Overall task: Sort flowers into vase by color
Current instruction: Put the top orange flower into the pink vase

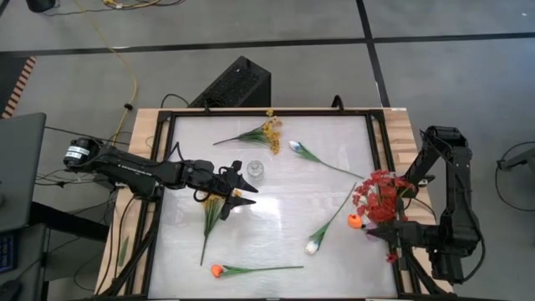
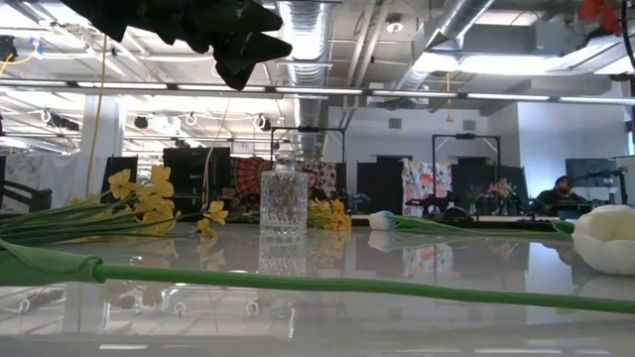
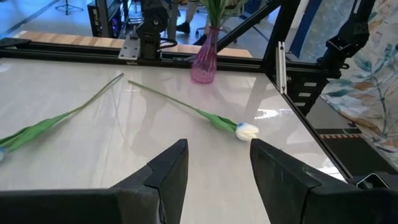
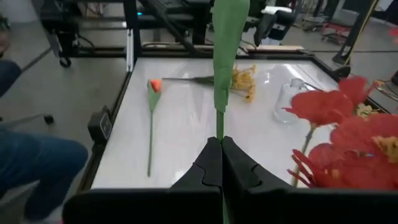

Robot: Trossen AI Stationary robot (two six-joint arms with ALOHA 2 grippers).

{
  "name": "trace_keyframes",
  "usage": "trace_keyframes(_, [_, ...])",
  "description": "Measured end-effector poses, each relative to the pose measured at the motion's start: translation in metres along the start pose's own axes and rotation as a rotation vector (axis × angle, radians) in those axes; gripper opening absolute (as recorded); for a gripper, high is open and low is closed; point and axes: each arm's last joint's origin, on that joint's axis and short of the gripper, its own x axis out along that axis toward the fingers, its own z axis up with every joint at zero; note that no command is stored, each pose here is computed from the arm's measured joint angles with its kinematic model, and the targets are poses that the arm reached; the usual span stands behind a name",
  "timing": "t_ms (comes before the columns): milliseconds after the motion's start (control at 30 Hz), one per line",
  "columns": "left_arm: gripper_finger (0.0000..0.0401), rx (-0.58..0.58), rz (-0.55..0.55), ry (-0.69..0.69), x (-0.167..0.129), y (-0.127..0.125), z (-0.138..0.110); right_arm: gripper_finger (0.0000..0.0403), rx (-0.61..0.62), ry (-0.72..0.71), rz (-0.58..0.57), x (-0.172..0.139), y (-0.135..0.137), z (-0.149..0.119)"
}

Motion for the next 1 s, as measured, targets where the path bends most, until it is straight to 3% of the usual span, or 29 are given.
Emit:
trace_keyframes(167, [0.0162,-0.005,0.001,0.009,0.0,0.0,-0.001,0.0018,0.006,-0.068,-0.005,0.0,0.0,0.002])
trace_keyframes(533, [0.0162,-0.052,0.012,-0.031,0.007,-0.001,-0.001,0.0018,0.01,-0.06,-0.005,0.0,0.0,0.002])
trace_keyframes(667, [0.0162,-0.053,-0.026,-0.122,0.041,-0.006,-0.019,0.0018,0.01,-0.06,-0.005,0.0,0.0,0.002])
trace_keyframes(833, [0.0162,-0.059,-0.077,-0.333,0.096,-0.009,-0.042,0.0018,0.011,-0.059,-0.004,0.0,0.0,0.002])
trace_keyframes(1000, [0.0162,0.003,-0.188,-0.394,0.158,-0.016,-0.043,0.0018,0.024,-0.057,-0.004,0.0,0.0,0.002])
